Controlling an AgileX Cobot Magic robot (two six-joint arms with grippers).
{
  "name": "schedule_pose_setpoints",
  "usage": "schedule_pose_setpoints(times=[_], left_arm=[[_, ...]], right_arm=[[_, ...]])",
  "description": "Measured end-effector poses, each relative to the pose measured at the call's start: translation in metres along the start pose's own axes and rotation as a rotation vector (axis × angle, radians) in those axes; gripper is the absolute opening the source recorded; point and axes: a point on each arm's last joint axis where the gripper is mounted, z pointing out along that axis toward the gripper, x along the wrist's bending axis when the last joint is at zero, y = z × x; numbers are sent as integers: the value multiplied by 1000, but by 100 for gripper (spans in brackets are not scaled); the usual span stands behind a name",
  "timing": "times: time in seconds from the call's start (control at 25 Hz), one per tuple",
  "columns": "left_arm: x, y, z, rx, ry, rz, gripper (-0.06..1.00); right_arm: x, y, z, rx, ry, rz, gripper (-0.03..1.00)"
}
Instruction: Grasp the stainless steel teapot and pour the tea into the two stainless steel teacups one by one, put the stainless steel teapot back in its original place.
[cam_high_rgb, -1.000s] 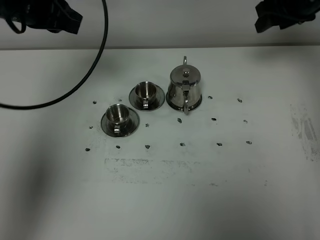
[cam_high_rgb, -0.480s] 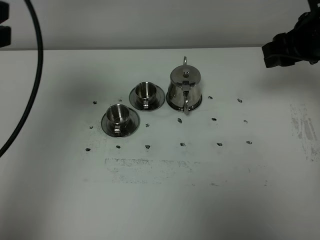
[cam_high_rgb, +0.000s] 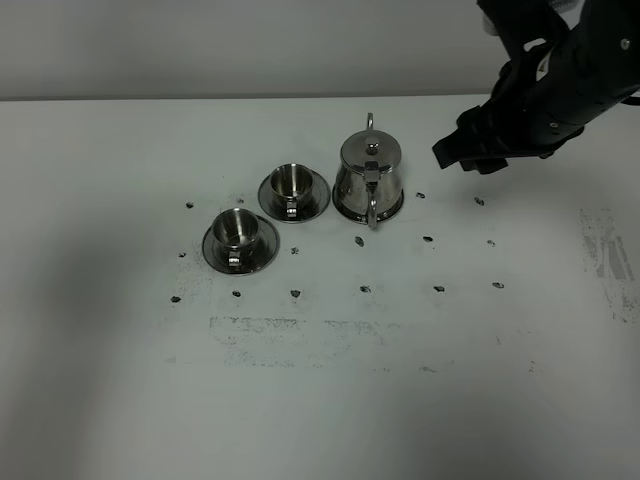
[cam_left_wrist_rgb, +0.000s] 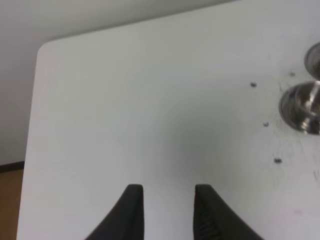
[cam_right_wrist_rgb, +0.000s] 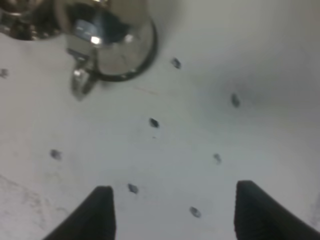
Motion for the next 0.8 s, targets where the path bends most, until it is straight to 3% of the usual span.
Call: schedule_pose_setpoints(times=[0.28, 0.44, 0.8], left_arm=[[-5, -66, -36, -77, 3, -64, 24], [-10, -97, -50, -86, -34, -103, 24], [-25, -129, -50, -48, -144, -134, 24]], right_arm=[[21, 3, 2, -21, 25, -15, 52], [23, 3, 2, -21, 32, -6, 52], [47, 2, 13, 1, 71, -50, 52]])
